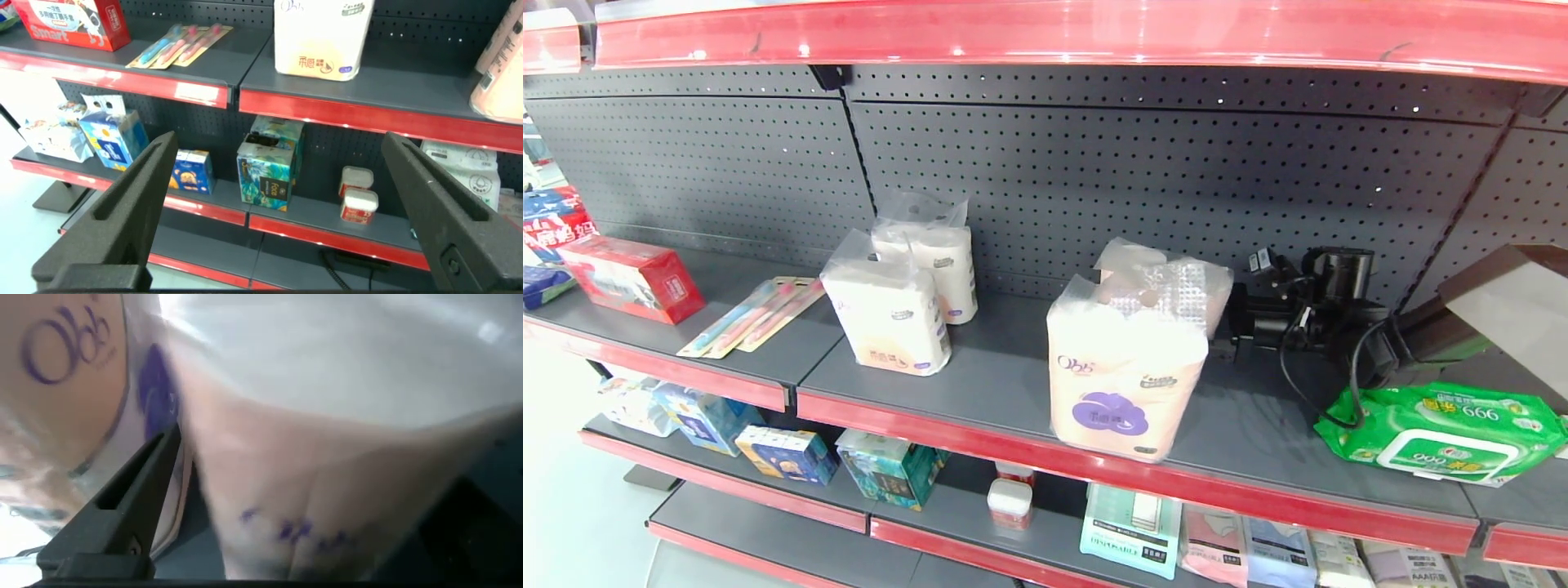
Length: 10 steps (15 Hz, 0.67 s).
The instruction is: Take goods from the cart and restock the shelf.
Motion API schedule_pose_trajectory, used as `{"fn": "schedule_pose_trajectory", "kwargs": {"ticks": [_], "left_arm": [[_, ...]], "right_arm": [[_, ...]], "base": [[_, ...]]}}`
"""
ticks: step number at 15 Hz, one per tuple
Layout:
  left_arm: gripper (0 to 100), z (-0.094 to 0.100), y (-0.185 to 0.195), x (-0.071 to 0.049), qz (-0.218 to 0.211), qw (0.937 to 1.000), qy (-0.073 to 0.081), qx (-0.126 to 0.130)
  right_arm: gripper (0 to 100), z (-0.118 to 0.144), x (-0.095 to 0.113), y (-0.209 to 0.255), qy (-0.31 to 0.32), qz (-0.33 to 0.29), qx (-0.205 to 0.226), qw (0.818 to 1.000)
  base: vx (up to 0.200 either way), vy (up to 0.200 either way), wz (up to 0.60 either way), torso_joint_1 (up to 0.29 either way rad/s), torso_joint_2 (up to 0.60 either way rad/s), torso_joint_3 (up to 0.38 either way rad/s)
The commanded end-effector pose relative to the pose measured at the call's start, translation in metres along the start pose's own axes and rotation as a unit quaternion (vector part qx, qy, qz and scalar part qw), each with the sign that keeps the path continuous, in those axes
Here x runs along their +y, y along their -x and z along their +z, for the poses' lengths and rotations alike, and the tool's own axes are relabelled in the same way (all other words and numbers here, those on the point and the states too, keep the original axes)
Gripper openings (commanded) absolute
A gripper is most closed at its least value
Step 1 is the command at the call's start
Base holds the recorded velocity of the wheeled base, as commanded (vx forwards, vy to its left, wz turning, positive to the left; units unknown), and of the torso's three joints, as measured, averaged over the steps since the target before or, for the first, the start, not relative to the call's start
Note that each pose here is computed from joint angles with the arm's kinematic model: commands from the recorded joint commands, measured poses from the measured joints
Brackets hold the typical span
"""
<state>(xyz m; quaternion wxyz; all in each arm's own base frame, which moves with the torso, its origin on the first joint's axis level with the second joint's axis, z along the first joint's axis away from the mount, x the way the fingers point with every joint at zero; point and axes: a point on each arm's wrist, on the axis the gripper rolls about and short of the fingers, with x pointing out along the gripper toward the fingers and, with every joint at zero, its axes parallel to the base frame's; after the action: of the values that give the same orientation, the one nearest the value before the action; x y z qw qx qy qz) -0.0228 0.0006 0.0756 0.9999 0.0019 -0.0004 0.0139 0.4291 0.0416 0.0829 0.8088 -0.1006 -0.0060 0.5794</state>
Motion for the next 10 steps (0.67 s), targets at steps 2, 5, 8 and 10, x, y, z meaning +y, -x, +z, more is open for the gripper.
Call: {"fn": "schedule_pose_trajectory", "kwargs": {"ticks": [2,5,8,10], "left_arm": [[100,0.0,0.0,0.0,0.001,1.0,0.0,0.0],[100,0.0,0.0,0.0,0.001,1.0,0.0,0.0],[100,0.0,0.0,0.0,0.001,1.0,0.0,0.0],[100,0.0,0.0,0.0,0.001,1.0,0.0,0.0]], "right_arm": [[100,0.02,0.01,0.017,0.007,-0.011,-0.001,1.0],[100,0.026,0.02,0.032,-0.002,-0.022,0.004,1.0],[100,0.031,0.03,0.042,-0.009,-0.029,0.007,1.0],[100,0.035,0.035,0.05,-0.011,-0.035,0.009,0.999]], "base": [[0.0,0.0,0.0,0.0,0.0,0.0],[0.0,0.0,0.0,0.0,0.0,0.0],[0.0,0.0,0.0,0.0,0.0,0.0],[0.0,0.0,0.0,0.0,0.0,0.0]]}}
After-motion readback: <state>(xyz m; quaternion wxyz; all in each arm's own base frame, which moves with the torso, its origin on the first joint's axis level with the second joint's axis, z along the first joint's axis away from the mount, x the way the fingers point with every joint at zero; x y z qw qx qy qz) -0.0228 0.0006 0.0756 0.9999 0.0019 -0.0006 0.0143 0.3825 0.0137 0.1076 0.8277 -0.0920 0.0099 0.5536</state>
